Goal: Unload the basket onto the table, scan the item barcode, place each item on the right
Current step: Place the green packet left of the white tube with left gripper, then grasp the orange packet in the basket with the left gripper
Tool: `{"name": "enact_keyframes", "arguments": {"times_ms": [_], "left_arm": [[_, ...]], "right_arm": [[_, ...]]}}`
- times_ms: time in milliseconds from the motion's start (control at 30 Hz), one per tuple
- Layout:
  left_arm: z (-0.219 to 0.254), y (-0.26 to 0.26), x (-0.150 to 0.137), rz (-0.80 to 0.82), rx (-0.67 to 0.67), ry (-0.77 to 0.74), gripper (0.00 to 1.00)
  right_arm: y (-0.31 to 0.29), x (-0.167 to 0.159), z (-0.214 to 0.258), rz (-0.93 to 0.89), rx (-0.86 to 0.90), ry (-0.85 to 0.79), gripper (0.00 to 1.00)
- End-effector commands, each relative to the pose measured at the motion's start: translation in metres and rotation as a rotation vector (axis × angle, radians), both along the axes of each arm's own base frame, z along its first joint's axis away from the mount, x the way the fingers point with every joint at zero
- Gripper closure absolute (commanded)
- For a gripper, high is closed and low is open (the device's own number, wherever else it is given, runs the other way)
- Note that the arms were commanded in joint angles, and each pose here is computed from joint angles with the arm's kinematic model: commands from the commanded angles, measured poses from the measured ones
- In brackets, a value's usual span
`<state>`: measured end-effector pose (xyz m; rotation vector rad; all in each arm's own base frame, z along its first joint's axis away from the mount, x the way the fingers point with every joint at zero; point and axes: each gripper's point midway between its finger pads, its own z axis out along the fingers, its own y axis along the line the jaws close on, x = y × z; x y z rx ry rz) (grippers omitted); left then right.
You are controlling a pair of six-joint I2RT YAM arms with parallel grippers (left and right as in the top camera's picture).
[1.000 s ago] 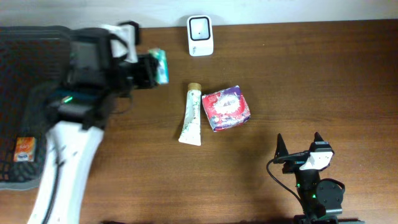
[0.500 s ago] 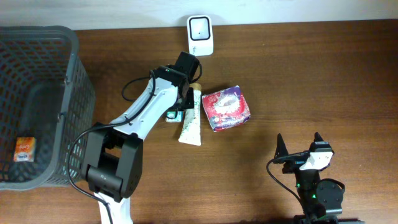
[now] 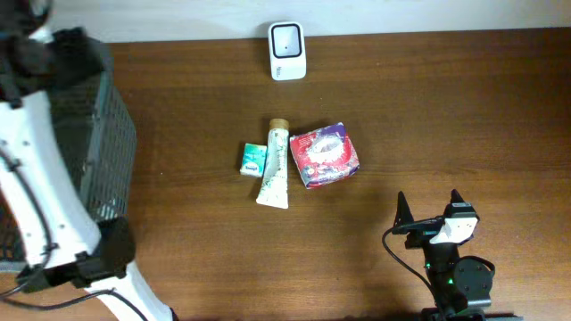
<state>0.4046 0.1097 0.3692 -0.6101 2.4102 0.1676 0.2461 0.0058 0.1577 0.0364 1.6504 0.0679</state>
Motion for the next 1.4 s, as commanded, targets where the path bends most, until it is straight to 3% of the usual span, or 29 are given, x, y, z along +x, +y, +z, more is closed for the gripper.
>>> {"name": "enact_keyframes", "arguments": {"times_ms": [0, 67, 100, 200, 233, 333, 467, 733, 800, 867, 900, 967, 1000, 1033, 1067, 1100, 1167, 1233, 1267, 1300, 1367], "left_arm": [[-0.055, 0.075, -0.028, 0.074, 0.019, 0.23, 0.13], [-0.13, 0.115, -0.055, 0.177, -0.006, 0.467, 0.13], [-0.145, 0.121, -0.059, 0.188, 0.001, 0.506, 0.13], [-0.22, 0.129, -0.066, 0.016, 0.045, 0.676, 0.16], [-0.235, 0.142, -0.075, 0.038, 0.12, 0.735, 0.2], [-0.276, 0.142, -0.091, -0.087, 0.161, 0.85, 0.18], [-0.313, 0.148, -0.104, -0.103, 0.197, 0.887, 0.18], [-0.327, 0.194, -0.124, -0.04, 0.189, 0.871, 0.21], [-0.331, 0.197, -0.116, -0.044, 0.188, 0.832, 0.27], [-0.339, 0.191, -0.103, -0.087, 0.147, 0.772, 0.46], [-0.343, 0.191, -0.103, -0.089, 0.144, 0.777, 0.47], [-0.353, 0.192, -0.108, -0.086, 0.127, 0.796, 0.36], [-0.359, 0.193, -0.11, -0.086, 0.116, 0.809, 0.46], [-0.36, 0.195, -0.113, -0.08, 0.112, 0.811, 0.63], [-0.359, 0.197, -0.114, -0.074, 0.111, 0.81, 0.87], [-0.359, 0.197, -0.115, -0.07, 0.11, 0.809, 1.0], [-0.347, 0.196, -0.104, 0.001, 0.086, 0.735, 1.0], [-0.301, 0.172, -0.06, -0.051, -0.022, 0.487, 1.0], [-0.231, 0.151, -0.02, -0.01, -0.118, 0.197, 1.0], [-0.173, 0.134, -0.001, 0.053, -0.23, -0.011, 1.0], [-0.086, 0.097, 0.012, 0.048, -0.429, -0.276, 1.0]], "right_arm": [[0.0, 0.0, -0.004, -0.002, -0.007, 0.006, 0.01], [0.0, 0.0, -0.003, -0.002, -0.007, 0.005, 0.01], [0.0, 0.0, -0.003, -0.002, -0.007, 0.005, 0.01], [0.0, 0.0, -0.004, -0.002, -0.007, 0.006, 0.01], [0.0, 0.0, -0.003, -0.002, -0.007, 0.005, 0.01], [0.0, 0.0, -0.003, -0.002, -0.007, 0.005, 0.01], [0.0, 0.0, -0.003, -0.002, -0.007, 0.005, 0.01], [0.0, 0.0, -0.003, -0.002, -0.007, 0.005, 0.01], [0.0, 0.0, -0.003, -0.002, -0.007, 0.005, 0.01], [0.0, 0.0, -0.003, -0.002, -0.007, 0.005, 0.01], [0.0, 0.0, -0.003, -0.002, -0.007, 0.005, 0.01], [0.0, 0.0, -0.003, -0.002, -0.007, 0.005, 0.01], [0.0, 0.0, -0.003, -0.002, -0.007, 0.005, 0.01], [0.0, 0.0, -0.003, -0.002, -0.007, 0.005, 0.01], [0.0, 0.0, -0.003, -0.002, -0.007, 0.005, 0.01], [0.0, 0.0, -0.003, -0.002, -0.007, 0.005, 0.01], [0.0, 0.0, -0.003, -0.002, -0.007, 0.005, 0.01], [0.0, 0.0, -0.003, -0.002, -0.007, 0.005, 0.01], [0.0, 0.0, -0.003, -0.002, -0.007, 0.005, 0.01], [0.0, 0.0, -0.003, -0.002, -0.007, 0.005, 0.01], [0.0, 0.0, -0.003, -0.002, -0.007, 0.005, 0.01]]}}
